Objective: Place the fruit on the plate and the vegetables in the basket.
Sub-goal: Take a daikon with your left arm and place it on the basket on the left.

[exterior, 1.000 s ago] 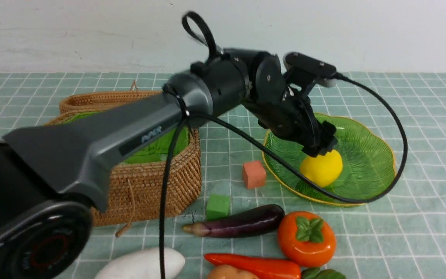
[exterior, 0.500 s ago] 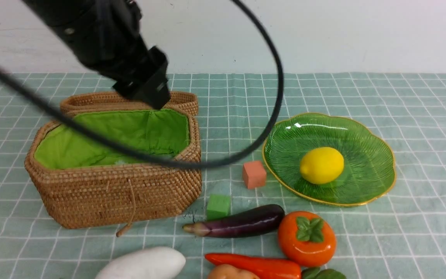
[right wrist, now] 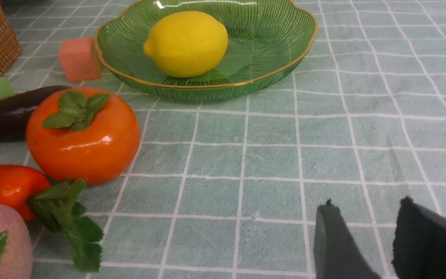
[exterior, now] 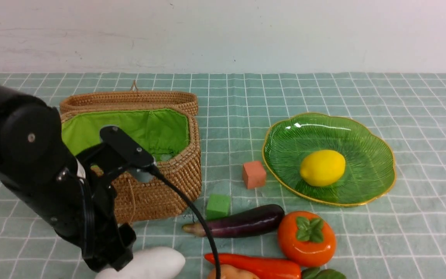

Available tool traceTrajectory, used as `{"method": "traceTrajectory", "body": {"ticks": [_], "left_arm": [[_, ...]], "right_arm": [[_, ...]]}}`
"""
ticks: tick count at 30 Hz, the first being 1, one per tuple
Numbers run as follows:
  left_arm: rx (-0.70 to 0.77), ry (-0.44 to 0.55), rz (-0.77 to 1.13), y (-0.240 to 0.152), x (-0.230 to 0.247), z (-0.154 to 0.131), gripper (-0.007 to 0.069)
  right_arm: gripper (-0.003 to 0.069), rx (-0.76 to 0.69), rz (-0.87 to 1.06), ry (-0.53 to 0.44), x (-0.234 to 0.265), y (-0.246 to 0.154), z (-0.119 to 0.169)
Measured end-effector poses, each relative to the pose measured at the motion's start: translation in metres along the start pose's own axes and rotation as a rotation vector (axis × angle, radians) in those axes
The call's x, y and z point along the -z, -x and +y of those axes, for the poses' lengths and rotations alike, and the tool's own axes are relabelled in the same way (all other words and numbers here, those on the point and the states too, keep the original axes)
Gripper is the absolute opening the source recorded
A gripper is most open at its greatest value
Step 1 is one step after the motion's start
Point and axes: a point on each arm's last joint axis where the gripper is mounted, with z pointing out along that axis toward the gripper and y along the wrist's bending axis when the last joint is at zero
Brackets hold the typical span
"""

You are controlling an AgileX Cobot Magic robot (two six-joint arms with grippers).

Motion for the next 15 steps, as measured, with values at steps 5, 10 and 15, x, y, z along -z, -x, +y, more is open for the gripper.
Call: {"method": "traceTrajectory", "body": {"ticks": [5,10,15], "left_arm": [[-0.044,0.021,-0.024,0.003,-0.008,0.002,0.0655],[-0.084,0.012,-0.011,0.005,-0.015,0.002,0.0668],[-0.189,-0.028,0.064,0.006,-0.039,0.002,0.0668]], "right_arm": [[0.0241,0.0,0.0,0.0,0.0,0.0,0.0],[0.0241,0.001,0.0,0.0,0.0,0.0,0.0],[0.0241,0.001,0.0,0.0,0.0,0.0,0.0]]}}
